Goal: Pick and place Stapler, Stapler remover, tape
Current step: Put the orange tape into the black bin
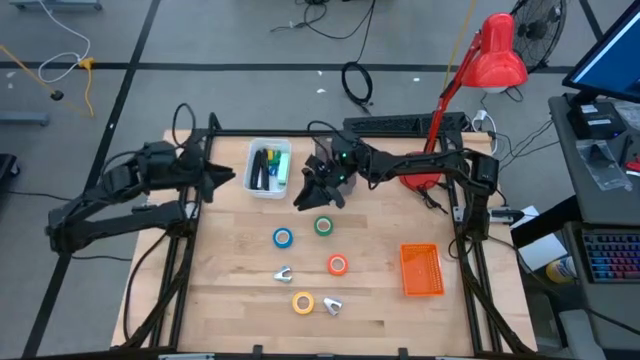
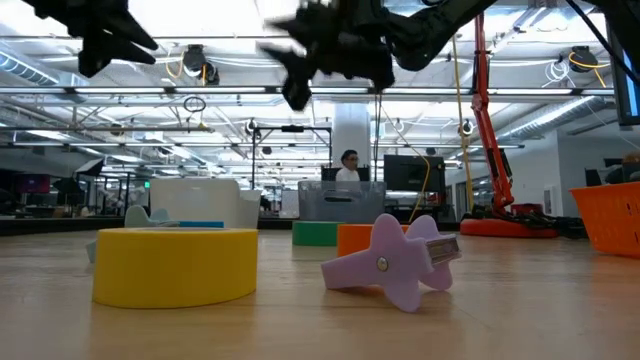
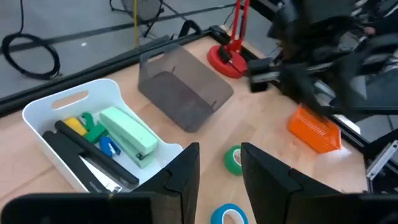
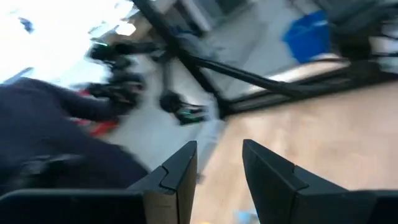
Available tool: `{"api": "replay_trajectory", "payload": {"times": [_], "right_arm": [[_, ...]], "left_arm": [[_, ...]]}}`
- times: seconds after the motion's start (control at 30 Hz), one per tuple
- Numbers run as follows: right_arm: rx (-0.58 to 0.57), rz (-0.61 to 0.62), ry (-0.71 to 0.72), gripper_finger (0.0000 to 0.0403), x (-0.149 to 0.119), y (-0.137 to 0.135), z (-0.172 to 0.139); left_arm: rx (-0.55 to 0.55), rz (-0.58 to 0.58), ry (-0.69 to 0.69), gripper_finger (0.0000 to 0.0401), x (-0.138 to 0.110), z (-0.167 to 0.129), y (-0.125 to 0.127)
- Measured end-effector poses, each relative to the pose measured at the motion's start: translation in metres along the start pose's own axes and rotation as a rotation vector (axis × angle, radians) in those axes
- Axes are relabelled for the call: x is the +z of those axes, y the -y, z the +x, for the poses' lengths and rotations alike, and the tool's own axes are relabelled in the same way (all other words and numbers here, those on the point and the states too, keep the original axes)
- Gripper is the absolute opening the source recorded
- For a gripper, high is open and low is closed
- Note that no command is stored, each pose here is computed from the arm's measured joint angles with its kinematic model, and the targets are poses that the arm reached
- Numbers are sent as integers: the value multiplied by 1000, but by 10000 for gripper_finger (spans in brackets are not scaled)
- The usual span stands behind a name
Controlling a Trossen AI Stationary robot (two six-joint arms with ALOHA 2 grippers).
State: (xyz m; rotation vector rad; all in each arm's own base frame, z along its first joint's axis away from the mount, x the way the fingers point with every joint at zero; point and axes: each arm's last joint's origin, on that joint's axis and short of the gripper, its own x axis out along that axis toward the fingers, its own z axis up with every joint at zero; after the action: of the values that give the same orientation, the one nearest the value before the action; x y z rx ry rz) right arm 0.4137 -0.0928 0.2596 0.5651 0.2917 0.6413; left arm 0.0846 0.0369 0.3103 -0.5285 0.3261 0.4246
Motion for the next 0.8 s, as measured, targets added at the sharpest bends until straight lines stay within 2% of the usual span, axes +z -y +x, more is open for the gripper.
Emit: {"api": "replay_trajectory", "payload": {"times": [0.1,0.2,0.33,0.47,0.57,0.7,0.8], "right_arm": [[-210,-14,0,123,-18,-9,-7],[-400,-80,26,121,-31,-33,-15],[-497,-108,51,121,-60,-70,-24],[-521,-52,69,120,-89,-99,-31],[-507,22,15,119,-115,-111,-25],[-464,68,-30,119,-129,-124,-13],[-479,121,-104,118,-142,-125,-8]], "left_arm": [[-20,3,16,118,-10,-3,-1],[-71,11,41,118,-18,-7,-1],[-146,43,108,118,-26,-5,0],[-153,55,108,118,-36,5,-2],[-174,62,88,118,-45,14,-3],[-236,72,115,118,-55,24,-2],[-266,76,126,118,-62,29,-2]]}}
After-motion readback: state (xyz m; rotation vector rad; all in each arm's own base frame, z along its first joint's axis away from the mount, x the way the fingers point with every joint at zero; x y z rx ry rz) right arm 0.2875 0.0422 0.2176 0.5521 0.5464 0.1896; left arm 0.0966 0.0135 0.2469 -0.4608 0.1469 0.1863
